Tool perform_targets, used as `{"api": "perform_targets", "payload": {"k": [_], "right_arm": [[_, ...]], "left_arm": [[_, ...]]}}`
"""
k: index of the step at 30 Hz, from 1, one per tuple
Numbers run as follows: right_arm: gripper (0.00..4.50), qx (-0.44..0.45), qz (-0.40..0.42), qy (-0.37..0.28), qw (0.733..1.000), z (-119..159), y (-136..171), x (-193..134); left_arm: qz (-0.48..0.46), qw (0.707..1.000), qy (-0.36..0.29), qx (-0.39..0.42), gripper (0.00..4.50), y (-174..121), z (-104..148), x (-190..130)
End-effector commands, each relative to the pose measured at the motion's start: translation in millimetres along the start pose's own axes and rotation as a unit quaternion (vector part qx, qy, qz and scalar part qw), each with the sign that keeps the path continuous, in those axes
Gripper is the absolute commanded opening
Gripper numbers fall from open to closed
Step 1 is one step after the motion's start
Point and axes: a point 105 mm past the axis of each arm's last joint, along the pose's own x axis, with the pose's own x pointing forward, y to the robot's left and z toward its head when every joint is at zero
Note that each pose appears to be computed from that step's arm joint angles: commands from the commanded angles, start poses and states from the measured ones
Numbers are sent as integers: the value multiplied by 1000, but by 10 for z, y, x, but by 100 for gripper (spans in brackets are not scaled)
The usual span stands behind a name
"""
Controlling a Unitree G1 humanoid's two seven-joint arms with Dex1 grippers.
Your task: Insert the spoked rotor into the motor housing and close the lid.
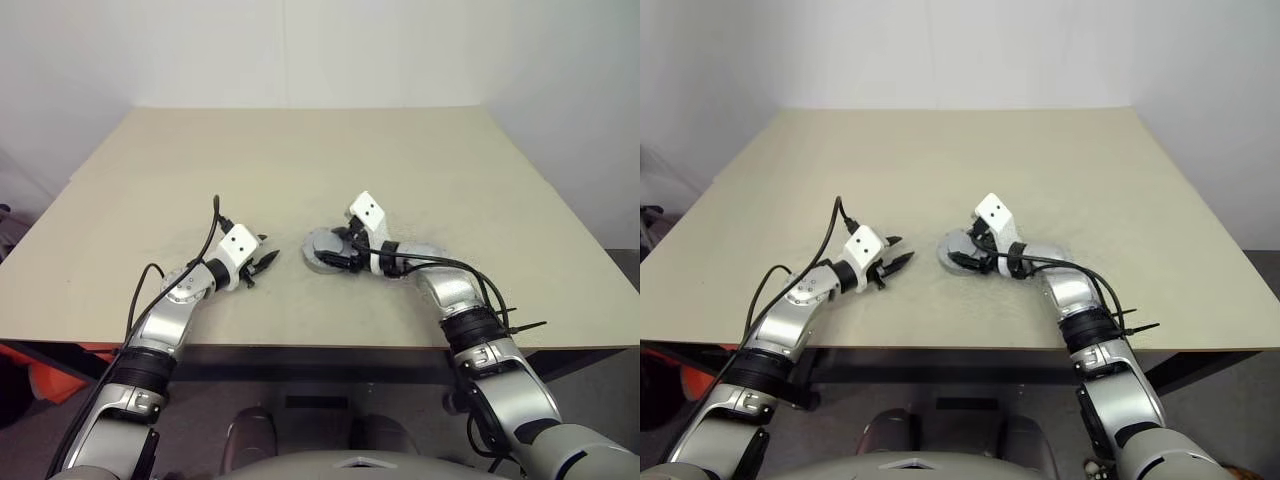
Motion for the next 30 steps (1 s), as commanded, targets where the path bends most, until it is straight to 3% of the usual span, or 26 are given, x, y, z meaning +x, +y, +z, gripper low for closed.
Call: {"api": "perform_targets", "payload": {"k": [1,10,30], "right_arm": [[311,-19,-11,-7,1000,65,-44,9],[311,0,-26,-25,999,157,-110,31],[311,-11,-19,22,1000,-83,-77,53]], "left_arm": [[11,1000,-19,16,214,82,129,-9],[9,1000,-16,17,214,68,112,-14],[10,1000,-17,15,214,64,116,-11]]}}
